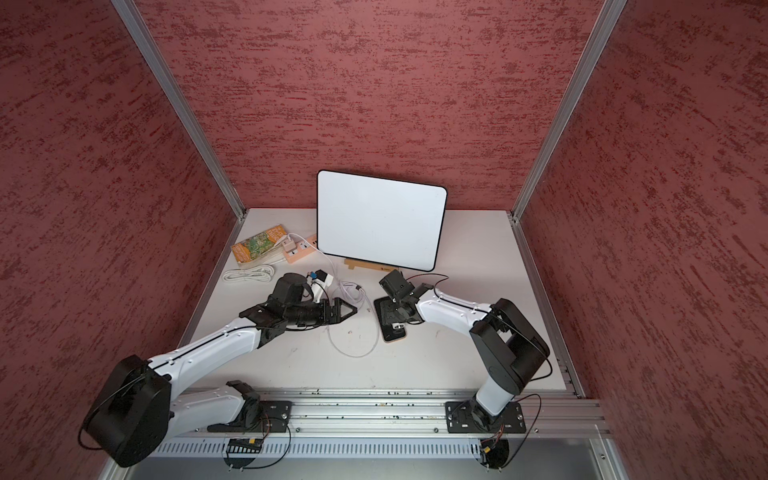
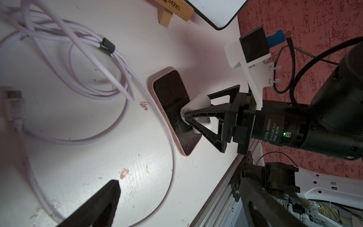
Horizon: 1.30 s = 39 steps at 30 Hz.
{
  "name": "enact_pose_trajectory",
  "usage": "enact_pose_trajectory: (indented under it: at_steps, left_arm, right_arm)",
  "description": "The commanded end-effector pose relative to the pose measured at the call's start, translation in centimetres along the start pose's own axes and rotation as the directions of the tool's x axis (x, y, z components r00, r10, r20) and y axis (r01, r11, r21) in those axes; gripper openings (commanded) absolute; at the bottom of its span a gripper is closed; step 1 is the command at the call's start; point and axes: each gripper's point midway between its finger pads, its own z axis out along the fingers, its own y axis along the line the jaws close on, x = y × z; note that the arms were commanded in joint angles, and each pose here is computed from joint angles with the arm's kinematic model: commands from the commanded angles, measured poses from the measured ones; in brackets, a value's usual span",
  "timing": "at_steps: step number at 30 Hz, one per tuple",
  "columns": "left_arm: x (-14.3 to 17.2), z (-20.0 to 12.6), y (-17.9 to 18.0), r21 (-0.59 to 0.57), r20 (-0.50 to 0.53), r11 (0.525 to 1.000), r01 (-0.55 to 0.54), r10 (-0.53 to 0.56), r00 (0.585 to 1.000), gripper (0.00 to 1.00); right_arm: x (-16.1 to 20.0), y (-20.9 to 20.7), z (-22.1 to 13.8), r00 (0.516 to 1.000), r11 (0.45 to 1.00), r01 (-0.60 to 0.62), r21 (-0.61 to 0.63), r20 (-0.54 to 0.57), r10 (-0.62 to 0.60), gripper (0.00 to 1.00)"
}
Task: Plug the charging cable into the phone
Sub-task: Pick up the distractor from the center of the board, then place the distractor at the center of the board.
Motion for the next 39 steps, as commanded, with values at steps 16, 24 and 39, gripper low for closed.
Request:
enact_pose_trajectory:
  at_steps: [16,24,39]
  left_arm:
    - [-1.0,0.0,-1.0,0.029,0.035,0.999,-0.029,0.028,0.999,1.0]
    - [-1.5,0.3,-1.3,0.048,0.038,0.998,-0.028,0.026,0.999,1.0]
    - [-1.5,0.6,-1.0,0.023,0.015,0.999,-0.028,0.028,0.999,1.0]
  right_arm:
    - [-3.9,-3.9,-5.9,0.984,0.989,-0.073,0.126,0.173,0.051,0.5]
    - [-6.9,-12.4,-8.0,0.937,0.947,-0.289,0.136,0.244,0.251,0.5]
    - [-6.6,-23.9,-3.9,0.823,0.813,-0.558,0.166,0.232,0.518,0.51]
